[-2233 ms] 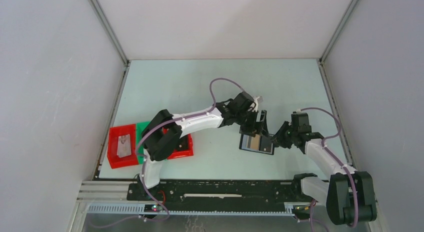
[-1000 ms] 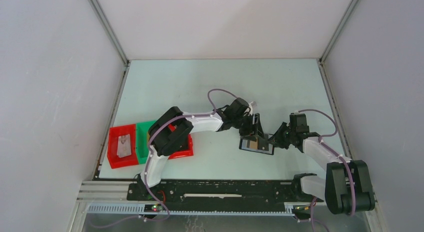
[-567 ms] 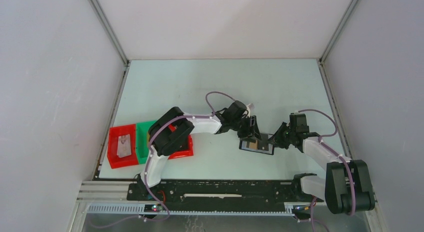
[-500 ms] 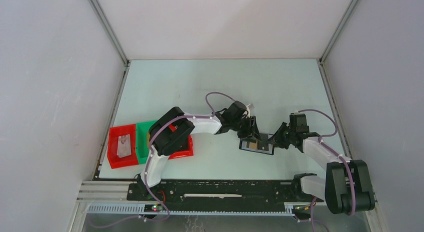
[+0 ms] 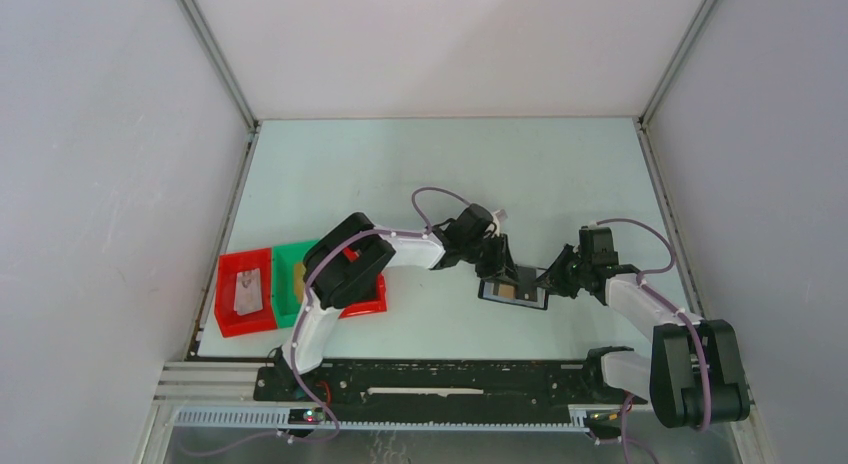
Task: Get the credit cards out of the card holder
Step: Remove the credit card from the card holder.
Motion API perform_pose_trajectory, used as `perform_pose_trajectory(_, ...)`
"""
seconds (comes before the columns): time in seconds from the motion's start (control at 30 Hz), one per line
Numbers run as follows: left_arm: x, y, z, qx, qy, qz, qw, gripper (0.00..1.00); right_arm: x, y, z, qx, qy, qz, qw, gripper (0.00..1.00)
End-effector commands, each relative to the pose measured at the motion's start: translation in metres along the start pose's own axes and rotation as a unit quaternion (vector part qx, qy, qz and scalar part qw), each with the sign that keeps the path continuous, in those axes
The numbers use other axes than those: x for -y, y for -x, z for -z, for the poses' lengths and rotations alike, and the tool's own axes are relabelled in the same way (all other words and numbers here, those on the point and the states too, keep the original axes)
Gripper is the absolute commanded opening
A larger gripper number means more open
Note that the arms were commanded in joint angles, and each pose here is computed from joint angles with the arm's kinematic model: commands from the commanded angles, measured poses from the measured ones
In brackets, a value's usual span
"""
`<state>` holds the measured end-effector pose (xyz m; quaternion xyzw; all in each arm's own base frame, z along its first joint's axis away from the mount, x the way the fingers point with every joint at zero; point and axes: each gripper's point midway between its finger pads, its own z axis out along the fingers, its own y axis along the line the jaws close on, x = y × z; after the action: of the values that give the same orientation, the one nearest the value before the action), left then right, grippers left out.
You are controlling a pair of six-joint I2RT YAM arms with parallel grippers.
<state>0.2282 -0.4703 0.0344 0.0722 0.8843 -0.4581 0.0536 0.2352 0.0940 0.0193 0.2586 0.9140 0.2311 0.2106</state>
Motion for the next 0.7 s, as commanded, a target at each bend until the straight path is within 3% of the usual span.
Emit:
perform_pose_trajectory(0.0,-0.009,0.003,-0.005,-0.001,0.011,0.006,1.000,0.24,0.010,-0.007,-0.003,-0.009,-0.014,-0.006,1.000,0.20)
perform_pose_trajectory(0.17,-0.011,0.004,-0.003,-0.001,0.013,0.008,1.000,0.00,0.009,-0.007,-0.003,-0.010,-0.013,-0.006,1.000,0.19)
perform_pose_trajectory(0.67,-0.018,0.019,0.039,0.023,0.023,-0.006,0.999,0.00,0.007,-0.011,-0.008,-0.023,-0.019,0.005,1.000,0.17)
